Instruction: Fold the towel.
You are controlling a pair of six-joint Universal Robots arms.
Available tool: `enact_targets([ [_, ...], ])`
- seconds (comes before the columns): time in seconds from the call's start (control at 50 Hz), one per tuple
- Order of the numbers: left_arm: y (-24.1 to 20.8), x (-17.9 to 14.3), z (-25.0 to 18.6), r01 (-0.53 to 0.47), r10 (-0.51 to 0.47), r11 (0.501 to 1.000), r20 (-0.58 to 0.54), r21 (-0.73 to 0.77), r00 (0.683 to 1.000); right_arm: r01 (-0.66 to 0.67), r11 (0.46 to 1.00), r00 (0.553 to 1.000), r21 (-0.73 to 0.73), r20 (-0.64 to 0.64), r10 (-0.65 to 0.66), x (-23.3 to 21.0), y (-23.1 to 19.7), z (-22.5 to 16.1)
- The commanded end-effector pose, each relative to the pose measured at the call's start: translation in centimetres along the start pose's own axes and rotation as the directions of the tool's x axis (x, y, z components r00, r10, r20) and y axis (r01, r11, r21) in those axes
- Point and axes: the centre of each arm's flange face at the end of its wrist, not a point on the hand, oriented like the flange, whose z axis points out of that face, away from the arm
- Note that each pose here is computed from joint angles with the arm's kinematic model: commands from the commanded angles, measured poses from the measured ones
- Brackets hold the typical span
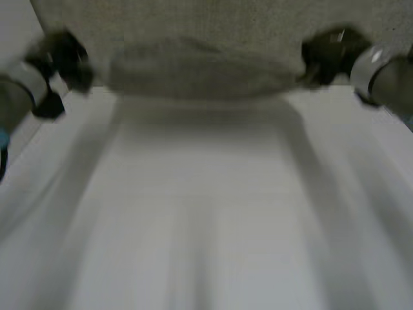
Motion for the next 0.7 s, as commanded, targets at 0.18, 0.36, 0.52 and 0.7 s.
enact_targets([
  [0.18,14.1,-4.5,-5.0,-0.201,0.216,0.906,0.001,-0.372,0.976,0.041,0.964,0.992,-0.264,0.123,-0.008,-6.5,13.3,-2.9],
  [0.36,11.4,-4.1,-7.7,-0.192,0.221,0.903,0.032,-0.384,0.975,0.016,0.973,1.000,-0.231,0.012,-0.014,-3.2,10.9,-7.3],
  [0.52,6.4,-2.9,-12.2,-0.183,0.220,0.921,0.071,-0.344,0.973,0.010,0.991,0.996,-0.134,-0.087,-0.022,1.1,6.6,-12.6],
  [0.7,5.1,-1.3,-13.6,-0.199,0.211,0.932,0.008,-0.304,0.977,-0.008,0.998,0.999,-0.063,-0.037,0.006,1.6,5.1,-14.5],
])
